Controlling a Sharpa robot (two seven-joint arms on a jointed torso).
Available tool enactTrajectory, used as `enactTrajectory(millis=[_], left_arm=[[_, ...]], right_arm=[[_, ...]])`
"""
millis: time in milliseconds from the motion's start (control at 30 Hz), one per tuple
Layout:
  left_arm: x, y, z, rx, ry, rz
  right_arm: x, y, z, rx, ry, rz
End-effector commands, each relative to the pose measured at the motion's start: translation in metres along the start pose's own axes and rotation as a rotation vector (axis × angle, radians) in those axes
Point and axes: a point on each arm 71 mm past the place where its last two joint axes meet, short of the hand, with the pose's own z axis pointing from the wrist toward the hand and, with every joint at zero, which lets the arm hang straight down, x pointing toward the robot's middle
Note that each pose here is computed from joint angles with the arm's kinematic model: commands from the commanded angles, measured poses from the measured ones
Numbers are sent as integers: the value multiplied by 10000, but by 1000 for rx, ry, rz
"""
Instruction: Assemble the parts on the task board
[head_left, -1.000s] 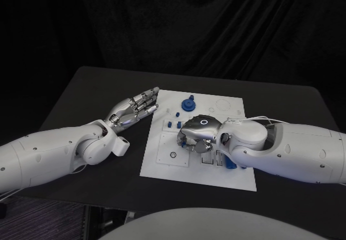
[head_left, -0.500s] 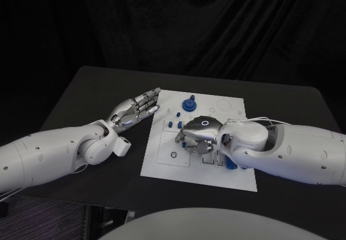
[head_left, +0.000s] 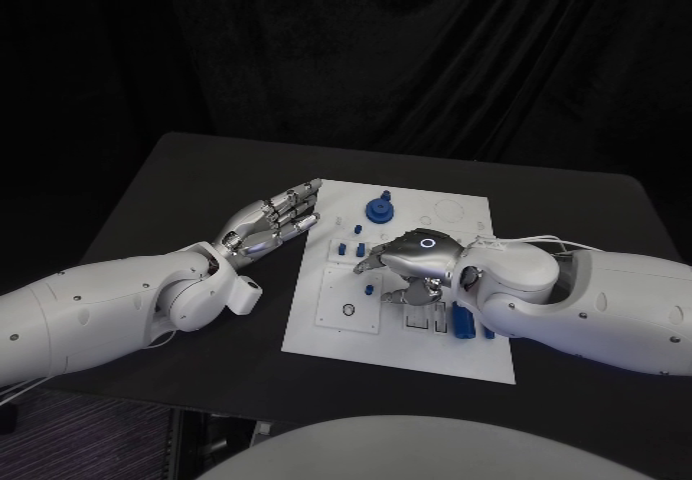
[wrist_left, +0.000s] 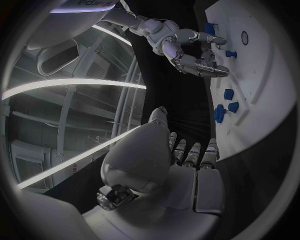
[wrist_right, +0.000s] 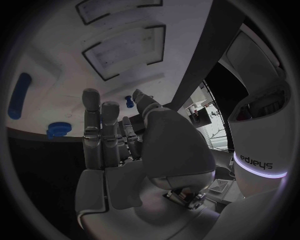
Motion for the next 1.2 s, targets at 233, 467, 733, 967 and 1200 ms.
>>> enactTrajectory(millis=[233,467,733,967,1200], left_arm=[[-1,-30,-15,44,-1,-9],[12,-13,-5,43,1,-17],[16,10,-23,39,-5,-28],[11,21,-37,36,-8,-29],[14,28,-41,35,-7,-31]], right_arm=[[-394,-300,-256,125,-89,-14],[-433,-656,-469,266,-66,-2],[-237,-864,-619,343,-35,33],[-168,-862,-617,333,-37,51],[-134,-857,-611,325,-30,59]])
